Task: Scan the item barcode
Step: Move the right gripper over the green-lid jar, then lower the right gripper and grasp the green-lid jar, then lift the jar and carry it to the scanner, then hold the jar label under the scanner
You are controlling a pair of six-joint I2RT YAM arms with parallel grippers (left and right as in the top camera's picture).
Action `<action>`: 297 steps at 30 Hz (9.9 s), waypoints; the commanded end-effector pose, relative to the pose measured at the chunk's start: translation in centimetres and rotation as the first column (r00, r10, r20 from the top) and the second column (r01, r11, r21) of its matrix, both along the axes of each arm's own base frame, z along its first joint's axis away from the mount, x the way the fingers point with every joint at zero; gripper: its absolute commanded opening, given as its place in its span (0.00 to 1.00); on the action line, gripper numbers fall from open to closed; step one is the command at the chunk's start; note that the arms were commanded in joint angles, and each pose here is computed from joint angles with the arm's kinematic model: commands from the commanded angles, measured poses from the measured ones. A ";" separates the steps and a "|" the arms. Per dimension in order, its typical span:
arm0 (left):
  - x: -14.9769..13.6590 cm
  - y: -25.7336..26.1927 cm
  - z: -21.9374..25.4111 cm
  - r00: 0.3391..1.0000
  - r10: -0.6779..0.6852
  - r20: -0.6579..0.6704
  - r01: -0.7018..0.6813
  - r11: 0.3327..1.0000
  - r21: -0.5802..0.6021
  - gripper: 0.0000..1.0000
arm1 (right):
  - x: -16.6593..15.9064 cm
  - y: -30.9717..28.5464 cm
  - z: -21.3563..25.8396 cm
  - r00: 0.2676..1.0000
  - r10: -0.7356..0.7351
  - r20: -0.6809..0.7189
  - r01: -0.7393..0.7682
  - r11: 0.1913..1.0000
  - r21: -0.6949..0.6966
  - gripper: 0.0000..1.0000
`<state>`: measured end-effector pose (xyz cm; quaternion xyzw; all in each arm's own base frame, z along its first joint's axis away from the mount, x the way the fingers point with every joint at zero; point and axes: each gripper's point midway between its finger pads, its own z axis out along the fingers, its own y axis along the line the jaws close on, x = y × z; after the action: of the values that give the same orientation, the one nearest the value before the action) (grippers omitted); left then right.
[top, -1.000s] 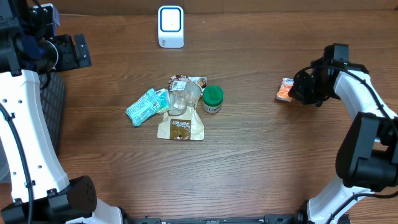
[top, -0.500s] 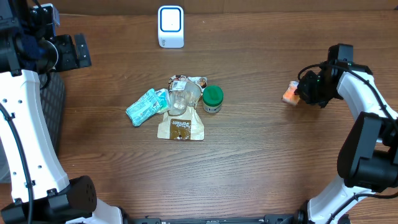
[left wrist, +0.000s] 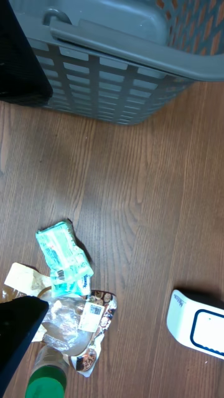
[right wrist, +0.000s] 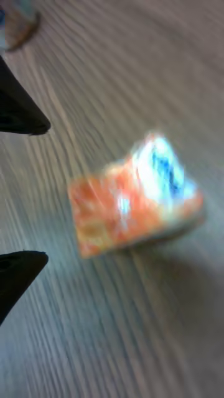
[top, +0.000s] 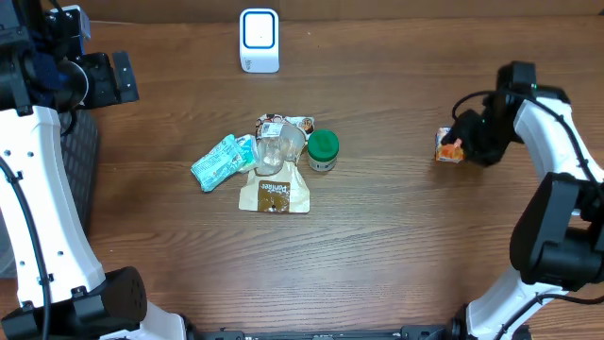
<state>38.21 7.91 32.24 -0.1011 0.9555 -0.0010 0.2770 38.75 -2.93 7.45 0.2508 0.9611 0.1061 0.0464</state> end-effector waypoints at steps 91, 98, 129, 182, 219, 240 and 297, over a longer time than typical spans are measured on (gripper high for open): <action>0.0 -0.2 1.0 0.999 -0.021 0.029 0.021 1.000 0.020 1.00 | 0.2 20.6 -1.8 0.909 0.416 -0.033 -0.411 0.878 -0.245 0.89; 0.0 -0.2 1.0 0.999 -0.021 0.028 0.021 1.000 0.020 1.00 | 1.0 20.9 -1.7 0.908 0.419 0.005 -0.405 0.880 -0.247 1.00; 0.0 -0.2 1.0 0.999 -0.022 0.029 0.021 1.000 0.020 0.99 | 0.8 20.8 -3.3 0.776 0.630 -0.014 -0.608 0.742 -0.282 0.68; 0.0 -0.2 1.0 0.999 -0.021 0.028 0.021 1.000 0.020 1.00 | 0.6 27.8 10.4 0.668 0.699 0.254 -0.730 0.683 0.041 0.45; 0.0 -0.2 1.0 0.999 -0.021 0.028 0.021 1.000 0.020 0.99 | 1.7 28.2 20.5 0.464 0.641 0.611 -0.837 0.543 0.067 0.43; 0.0 -0.2 1.0 0.999 -0.021 0.028 0.021 1.000 0.020 1.00 | 15.1 28.6 25.2 0.299 0.697 0.651 -0.276 0.717 -0.641 0.39; 0.1 -0.2 0.9 0.999 -0.021 0.026 0.021 1.000 0.020 1.00 | 24.5 38.4 12.8 -0.185 0.983 0.017 0.074 0.032 -0.997 0.46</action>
<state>38.21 7.93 32.25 -0.1014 0.9555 -0.0007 0.2772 63.40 35.10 17.01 -0.5027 0.5745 -0.2456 0.5975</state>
